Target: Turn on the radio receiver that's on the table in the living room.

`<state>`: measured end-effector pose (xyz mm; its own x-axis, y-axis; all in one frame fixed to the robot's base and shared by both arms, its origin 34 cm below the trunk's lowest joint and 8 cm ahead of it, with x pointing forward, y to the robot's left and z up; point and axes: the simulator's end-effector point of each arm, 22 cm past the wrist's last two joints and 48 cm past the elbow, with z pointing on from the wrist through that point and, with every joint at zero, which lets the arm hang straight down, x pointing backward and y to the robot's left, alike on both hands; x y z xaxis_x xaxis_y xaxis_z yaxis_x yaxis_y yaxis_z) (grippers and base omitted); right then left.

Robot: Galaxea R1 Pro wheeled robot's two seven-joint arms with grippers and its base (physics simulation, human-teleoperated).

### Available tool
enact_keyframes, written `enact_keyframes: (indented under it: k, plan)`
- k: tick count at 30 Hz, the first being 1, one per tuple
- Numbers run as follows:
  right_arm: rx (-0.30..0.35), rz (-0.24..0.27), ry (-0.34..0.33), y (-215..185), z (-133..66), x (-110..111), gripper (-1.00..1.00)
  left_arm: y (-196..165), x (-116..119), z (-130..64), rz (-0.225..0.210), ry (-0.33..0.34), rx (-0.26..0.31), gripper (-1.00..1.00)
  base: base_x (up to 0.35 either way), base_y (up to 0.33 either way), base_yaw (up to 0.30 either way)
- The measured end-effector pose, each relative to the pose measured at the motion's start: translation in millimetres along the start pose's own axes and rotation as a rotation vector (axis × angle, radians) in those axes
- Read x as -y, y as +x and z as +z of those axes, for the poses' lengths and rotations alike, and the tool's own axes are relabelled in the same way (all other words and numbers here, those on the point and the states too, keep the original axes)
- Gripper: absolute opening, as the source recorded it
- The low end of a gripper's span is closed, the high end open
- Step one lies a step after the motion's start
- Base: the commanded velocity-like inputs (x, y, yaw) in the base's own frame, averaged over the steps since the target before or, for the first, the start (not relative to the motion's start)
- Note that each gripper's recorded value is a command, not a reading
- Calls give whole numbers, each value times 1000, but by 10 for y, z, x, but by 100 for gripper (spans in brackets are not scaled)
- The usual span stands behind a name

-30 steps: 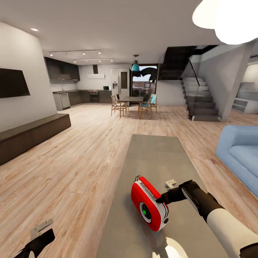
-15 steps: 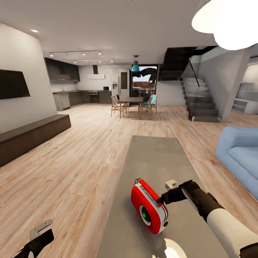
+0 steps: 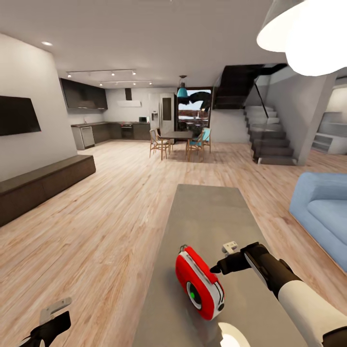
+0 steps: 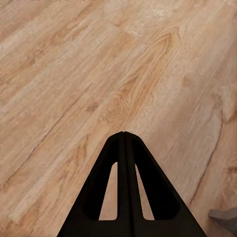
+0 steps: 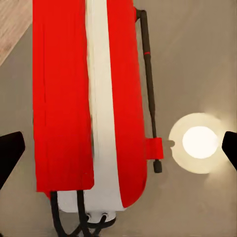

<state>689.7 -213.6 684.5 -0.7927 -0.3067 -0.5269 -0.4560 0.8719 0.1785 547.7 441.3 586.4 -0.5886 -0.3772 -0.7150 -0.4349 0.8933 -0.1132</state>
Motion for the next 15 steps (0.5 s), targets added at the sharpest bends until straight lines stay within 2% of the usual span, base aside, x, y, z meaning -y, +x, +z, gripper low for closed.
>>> enact_keyframes:
  k: [15]
  plan:
    - [0,1,0,-166,-219,-37,100,-208,44,-173,1,0,-1,-100,0,0,0]
